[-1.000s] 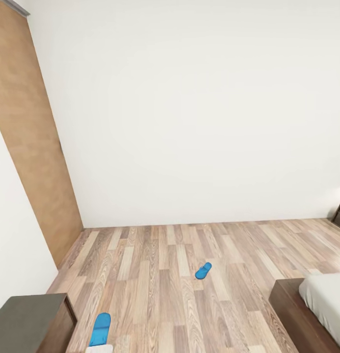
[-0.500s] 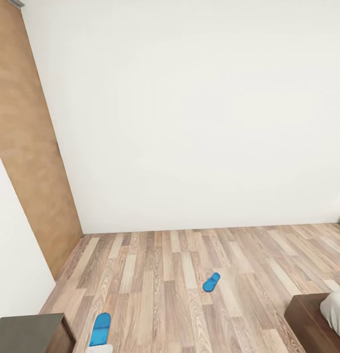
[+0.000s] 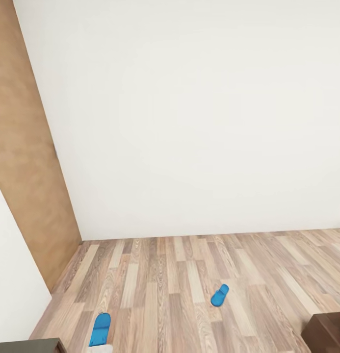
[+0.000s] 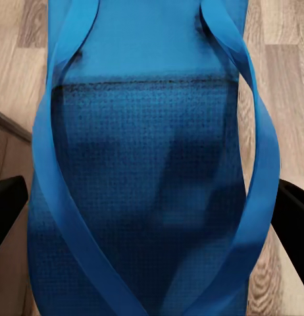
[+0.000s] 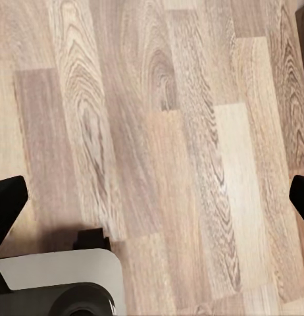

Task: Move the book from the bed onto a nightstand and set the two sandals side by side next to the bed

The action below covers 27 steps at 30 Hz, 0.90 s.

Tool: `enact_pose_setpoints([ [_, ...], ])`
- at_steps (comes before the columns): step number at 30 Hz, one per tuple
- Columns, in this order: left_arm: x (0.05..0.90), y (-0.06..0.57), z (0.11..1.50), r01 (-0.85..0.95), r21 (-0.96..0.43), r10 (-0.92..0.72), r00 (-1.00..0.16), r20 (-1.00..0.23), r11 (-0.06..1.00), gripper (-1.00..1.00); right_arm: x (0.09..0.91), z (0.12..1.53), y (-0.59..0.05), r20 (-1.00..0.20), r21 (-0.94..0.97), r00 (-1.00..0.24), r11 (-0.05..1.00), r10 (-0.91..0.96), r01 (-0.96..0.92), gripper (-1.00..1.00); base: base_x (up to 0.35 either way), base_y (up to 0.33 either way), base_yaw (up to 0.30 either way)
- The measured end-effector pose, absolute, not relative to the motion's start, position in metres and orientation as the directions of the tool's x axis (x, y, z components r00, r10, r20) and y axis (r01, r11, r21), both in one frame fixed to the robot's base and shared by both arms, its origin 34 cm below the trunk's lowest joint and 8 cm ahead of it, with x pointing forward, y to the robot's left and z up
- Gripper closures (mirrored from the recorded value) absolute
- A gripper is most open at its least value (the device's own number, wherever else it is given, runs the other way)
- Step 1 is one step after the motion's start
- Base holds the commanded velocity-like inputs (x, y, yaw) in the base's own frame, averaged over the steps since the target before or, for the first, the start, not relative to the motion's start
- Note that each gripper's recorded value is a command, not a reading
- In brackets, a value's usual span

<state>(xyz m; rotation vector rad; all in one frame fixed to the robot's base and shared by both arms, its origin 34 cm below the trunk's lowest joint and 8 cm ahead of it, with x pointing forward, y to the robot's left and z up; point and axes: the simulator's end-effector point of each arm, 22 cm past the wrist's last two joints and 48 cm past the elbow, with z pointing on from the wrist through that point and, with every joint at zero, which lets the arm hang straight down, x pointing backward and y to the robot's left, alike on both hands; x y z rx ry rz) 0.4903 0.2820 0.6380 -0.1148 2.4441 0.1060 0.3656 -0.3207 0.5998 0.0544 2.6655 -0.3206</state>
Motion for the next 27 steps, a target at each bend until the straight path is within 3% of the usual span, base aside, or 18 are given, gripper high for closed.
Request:
enact_pose_setpoints([
  [10, 0.4904, 0.282, 0.638, -0.11, 0.047, -0.054, -0.766, -0.641, 0.993, 1.0, 0.3656, 0.5998, -0.3206, -0.442, -0.216, -0.897, 0.972, -0.014, 0.091, -1.0, 0.314, 0.158, -0.019],
  [27, 0.4904, 0.2822, 0.638, -0.11, 0.047, -0.055, -0.766, -0.641, 0.993, 1.0, 0.3654, 0.5997, -0.3203, -0.442, -0.216, -0.897, 0.972, -0.014, 0.091, -1.0, 0.314, 0.148, -0.174],
])
